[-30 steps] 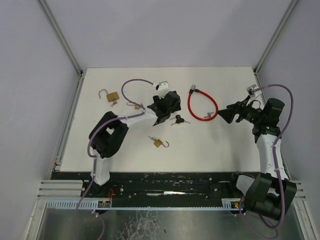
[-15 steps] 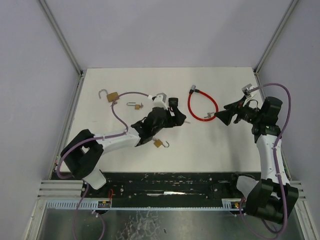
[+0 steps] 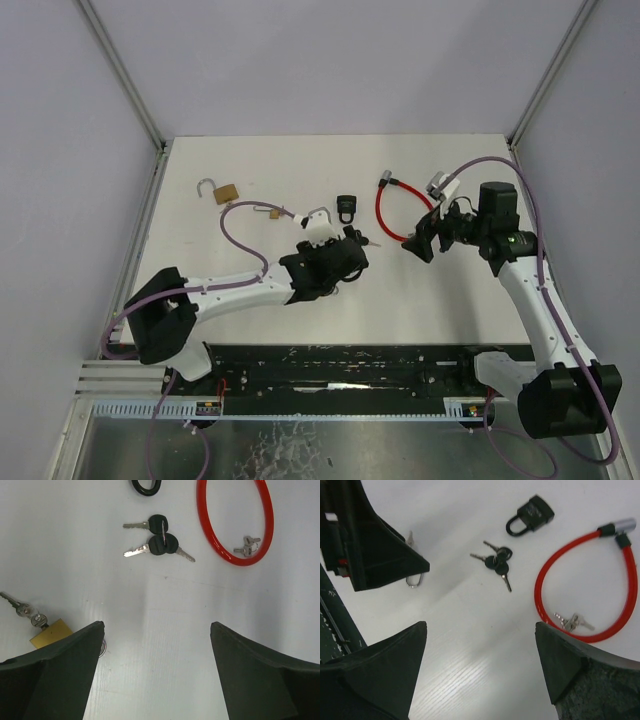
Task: Lock with the key
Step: Pick up the lock from the center of the board.
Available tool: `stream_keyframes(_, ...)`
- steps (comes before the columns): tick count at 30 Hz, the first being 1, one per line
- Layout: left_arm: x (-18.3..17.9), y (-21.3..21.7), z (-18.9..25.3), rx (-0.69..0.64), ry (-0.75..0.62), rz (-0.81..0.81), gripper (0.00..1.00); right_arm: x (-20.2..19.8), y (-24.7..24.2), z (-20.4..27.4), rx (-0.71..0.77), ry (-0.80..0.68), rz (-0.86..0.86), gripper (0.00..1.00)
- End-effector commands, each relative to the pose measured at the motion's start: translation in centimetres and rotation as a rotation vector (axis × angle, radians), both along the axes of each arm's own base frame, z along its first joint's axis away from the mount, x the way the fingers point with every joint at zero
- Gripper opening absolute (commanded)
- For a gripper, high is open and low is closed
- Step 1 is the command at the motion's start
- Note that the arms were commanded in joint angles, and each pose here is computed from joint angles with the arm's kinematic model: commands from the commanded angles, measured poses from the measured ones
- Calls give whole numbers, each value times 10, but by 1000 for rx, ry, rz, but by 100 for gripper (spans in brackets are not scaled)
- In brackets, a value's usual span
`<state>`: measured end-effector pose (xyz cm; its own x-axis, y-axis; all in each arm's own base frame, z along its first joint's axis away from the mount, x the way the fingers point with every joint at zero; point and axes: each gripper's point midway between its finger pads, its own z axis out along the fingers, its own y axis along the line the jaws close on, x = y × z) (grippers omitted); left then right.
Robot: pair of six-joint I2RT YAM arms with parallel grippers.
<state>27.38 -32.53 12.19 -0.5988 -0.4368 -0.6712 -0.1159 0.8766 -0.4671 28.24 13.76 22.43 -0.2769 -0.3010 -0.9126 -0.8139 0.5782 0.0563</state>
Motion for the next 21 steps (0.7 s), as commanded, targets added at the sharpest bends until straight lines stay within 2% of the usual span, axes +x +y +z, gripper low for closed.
stream_keyframes(1,13,14,8,51,-29,144,97,1,-15,-14,-97,-29,-40,96)
stream_keyframes(3,18,15,4,57,0,175,100,1,-16,-9,-99,-49,-52,100)
stream_keyframes(11,21,28,-10,-31,190,314,100,2,-21,-2,-70,-58,-103,100)
stream_keyframes(21,6,37,-43,41,391,490,100,-5,-28,7,2,-72,-118,100)
